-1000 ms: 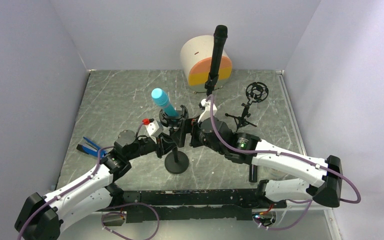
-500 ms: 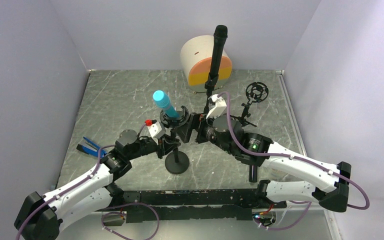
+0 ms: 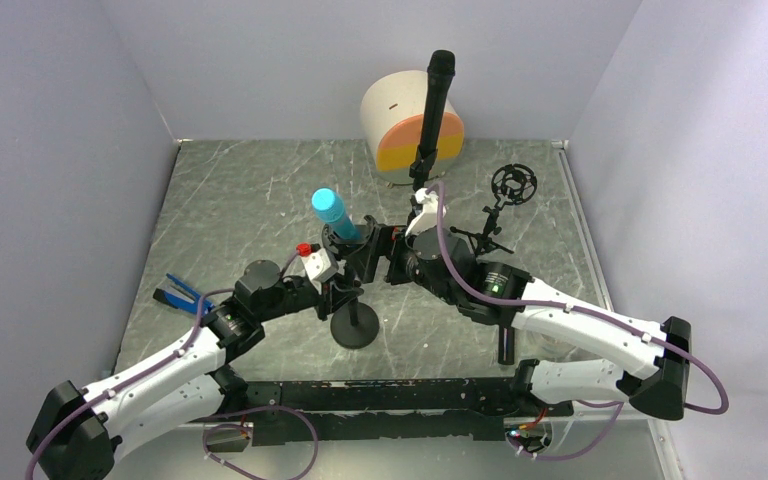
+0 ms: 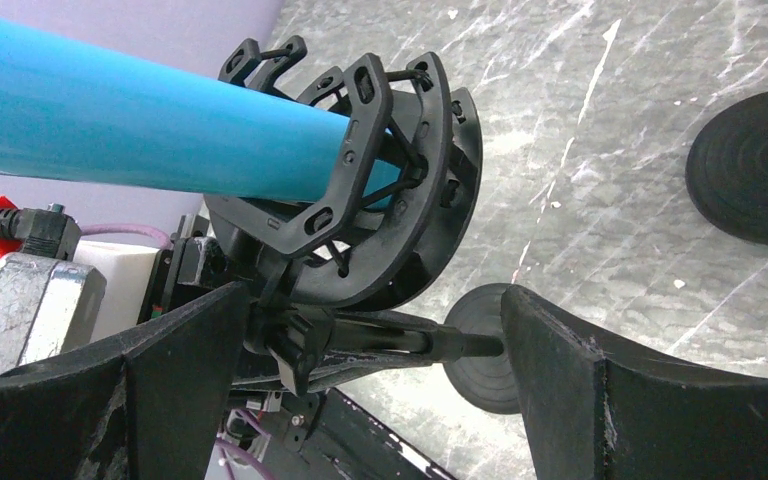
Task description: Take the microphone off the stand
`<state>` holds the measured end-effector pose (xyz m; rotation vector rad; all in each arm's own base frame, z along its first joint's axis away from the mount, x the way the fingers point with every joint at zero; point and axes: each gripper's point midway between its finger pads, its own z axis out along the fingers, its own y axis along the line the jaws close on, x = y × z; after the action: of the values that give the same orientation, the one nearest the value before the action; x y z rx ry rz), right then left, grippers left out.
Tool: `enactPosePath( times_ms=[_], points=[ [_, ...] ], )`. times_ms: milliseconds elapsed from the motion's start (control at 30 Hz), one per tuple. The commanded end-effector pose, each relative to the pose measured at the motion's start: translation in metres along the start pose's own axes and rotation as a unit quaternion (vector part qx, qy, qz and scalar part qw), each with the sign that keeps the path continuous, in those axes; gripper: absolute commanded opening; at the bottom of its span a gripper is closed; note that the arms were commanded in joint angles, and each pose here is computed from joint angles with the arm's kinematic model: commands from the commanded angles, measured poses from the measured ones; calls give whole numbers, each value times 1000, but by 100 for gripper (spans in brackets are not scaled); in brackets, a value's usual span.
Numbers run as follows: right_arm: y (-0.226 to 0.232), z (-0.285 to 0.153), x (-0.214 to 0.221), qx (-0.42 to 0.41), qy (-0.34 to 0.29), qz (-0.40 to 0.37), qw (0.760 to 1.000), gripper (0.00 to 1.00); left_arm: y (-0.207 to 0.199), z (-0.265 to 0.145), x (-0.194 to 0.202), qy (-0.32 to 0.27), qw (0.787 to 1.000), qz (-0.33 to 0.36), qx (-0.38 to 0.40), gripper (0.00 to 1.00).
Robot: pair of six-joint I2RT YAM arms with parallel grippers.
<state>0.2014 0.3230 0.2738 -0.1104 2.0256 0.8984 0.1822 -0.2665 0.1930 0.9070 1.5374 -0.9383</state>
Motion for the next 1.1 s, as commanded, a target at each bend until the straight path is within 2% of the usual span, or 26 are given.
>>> enactPosePath(
  times_ms=[0, 300, 467, 667, 967, 1067],
  points=[
    [-3, -1, 8, -2, 11, 9, 1000, 99, -2, 1, -7, 1, 1000, -3, 0, 3],
    [-26, 6, 39, 40, 54, 7, 998, 98, -3, 2, -20, -20, 1000, -14, 1, 25],
    [-30, 7, 43, 45, 56, 11, 997, 98, -7, 2, -37, -55, 998, -16, 8, 30],
    [-38, 6, 46, 56, 54, 12, 997, 98, -10, -1, -50, -81, 996, -19, 11, 32],
    [-41, 6, 44, 68, 52, 6, 996, 98, -13, -4, -47, -80, 997, -15, 17, 33],
    [-41, 7, 43, 69, 53, 5, 996, 98, -14, -6, -46, -76, 997, -5, 18, 29]
  ],
)
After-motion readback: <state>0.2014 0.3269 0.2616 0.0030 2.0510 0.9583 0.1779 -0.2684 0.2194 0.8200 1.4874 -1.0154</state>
